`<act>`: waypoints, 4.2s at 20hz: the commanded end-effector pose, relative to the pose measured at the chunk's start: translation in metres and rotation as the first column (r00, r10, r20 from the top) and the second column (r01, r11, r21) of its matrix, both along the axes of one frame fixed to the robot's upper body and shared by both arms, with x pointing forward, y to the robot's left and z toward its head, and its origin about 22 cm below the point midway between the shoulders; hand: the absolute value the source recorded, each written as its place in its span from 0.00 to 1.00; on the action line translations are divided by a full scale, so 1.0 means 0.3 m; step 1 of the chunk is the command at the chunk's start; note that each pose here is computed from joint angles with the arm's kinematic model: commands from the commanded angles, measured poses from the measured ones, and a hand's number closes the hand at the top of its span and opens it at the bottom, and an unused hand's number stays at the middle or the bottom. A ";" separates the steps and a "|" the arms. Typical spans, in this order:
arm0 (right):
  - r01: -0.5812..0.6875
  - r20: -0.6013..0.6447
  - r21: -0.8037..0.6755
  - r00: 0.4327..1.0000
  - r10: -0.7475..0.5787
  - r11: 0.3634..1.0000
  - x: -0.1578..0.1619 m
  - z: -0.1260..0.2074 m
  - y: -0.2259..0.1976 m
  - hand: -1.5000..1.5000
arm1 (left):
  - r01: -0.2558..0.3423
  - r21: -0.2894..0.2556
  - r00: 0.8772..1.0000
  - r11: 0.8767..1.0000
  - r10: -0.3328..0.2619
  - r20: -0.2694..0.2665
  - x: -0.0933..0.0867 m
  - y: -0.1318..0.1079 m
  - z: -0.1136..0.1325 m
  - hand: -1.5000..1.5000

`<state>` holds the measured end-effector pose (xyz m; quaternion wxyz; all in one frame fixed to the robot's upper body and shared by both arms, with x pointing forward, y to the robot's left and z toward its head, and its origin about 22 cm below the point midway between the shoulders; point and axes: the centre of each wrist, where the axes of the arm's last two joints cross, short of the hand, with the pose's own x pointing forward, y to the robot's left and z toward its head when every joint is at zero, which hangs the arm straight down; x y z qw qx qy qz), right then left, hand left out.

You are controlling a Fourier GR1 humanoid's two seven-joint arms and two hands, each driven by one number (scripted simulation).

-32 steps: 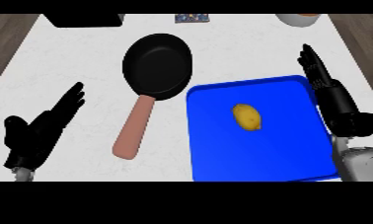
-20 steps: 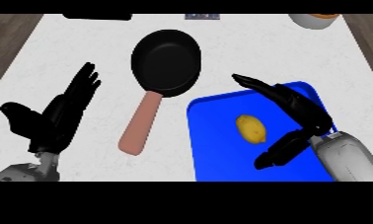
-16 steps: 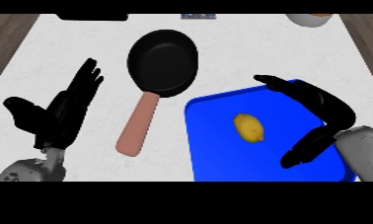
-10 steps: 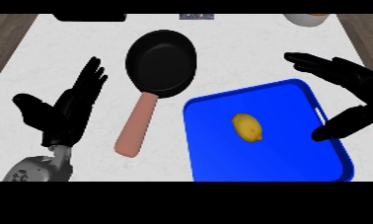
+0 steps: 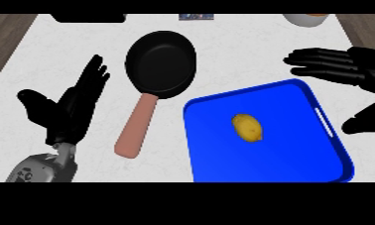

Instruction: Pick the lemon from the tray and place it in the pot

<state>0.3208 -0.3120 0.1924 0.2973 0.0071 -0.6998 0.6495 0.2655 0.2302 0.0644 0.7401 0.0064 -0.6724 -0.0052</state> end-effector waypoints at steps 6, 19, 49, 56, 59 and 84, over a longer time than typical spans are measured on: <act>-0.004 -0.089 -0.195 0.996 -0.014 0.981 0.003 -0.031 0.110 0.00 | 0.010 -0.004 1.000 1.000 -0.010 -0.003 0.050 0.006 -0.008 0.50; 0.056 -0.052 -0.384 0.995 -0.082 0.922 0.047 -0.176 0.179 0.00 | -0.007 -0.002 1.000 1.000 0.007 -0.005 0.027 0.005 -0.032 0.50; 0.165 0.008 -0.432 0.984 -0.180 0.886 0.018 -0.335 0.366 0.00 | 0.012 0.017 1.000 1.000 -0.012 0.013 -0.058 0.036 -0.013 0.50; 0.202 0.043 -0.535 0.976 -0.213 0.820 0.019 -0.441 0.321 0.00 | 0.001 -0.005 1.000 1.000 -0.001 0.003 0.009 -0.017 -0.015 0.50; 0.196 0.066 -0.556 0.979 -0.193 0.808 -0.011 -0.436 0.352 0.00 | 0.019 0.010 1.000 1.000 -0.019 0.009 -0.039 0.007 -0.023 0.50; 0.669 -0.065 -0.448 0.637 -0.768 0.593 -0.045 -0.665 0.412 1.00 | -0.084 0.008 0.996 0.996 0.085 -0.032 -0.020 0.045 -0.021 0.50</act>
